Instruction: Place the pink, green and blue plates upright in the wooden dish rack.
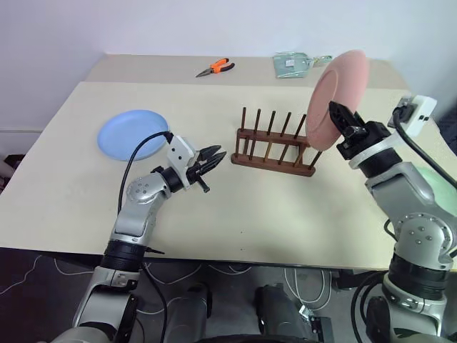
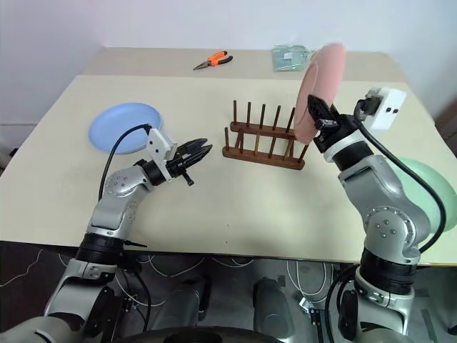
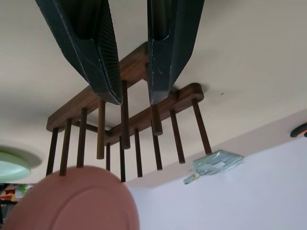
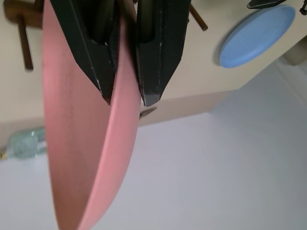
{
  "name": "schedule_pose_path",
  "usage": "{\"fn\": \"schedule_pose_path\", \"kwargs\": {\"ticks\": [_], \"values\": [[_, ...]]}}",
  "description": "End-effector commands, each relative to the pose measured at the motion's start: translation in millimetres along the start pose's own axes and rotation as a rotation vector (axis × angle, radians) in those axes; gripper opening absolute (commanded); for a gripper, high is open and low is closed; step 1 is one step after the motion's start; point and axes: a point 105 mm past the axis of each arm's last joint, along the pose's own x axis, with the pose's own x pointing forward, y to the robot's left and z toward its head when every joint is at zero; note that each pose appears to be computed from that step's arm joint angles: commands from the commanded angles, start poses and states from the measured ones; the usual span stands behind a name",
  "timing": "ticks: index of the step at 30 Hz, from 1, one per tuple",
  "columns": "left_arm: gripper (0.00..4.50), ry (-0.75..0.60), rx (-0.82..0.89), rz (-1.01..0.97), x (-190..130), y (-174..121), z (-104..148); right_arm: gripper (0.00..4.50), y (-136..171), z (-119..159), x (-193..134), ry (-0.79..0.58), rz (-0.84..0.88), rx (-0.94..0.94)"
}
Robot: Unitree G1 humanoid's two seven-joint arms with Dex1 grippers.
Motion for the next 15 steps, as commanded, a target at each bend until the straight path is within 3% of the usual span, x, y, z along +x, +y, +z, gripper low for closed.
{"fn": "schedule_pose_path", "kwargs": {"ticks": [1,5,7,10,15], "values": [[0.83,-0.038,0.045,-0.022,3.5,-3.6,12.9,0.05,3.6,0.6,2.4,-0.008,-0.008,-0.006],[0.83,-0.038,0.045,-0.022,3.4,-4.2,13.3,0.05,2.1,-3.2,5.1,0.008,-0.009,-0.01],[0.83,-0.037,0.045,-0.023,3.4,-5.1,13.0,0.86,-1.1,-2.3,7.7,0.01,-0.02,-0.04],[0.83,-0.034,0.047,-0.029,3.6,-8.1,12.3,2.1,-8.0,13.0,5.6,-0.011,-0.029,-0.241],[0.83,-0.031,0.042,-0.038,4.1,-10.6,11.2,2.1,-14.4,48.5,-21.7,-0.047,0.052,-0.342]]}}
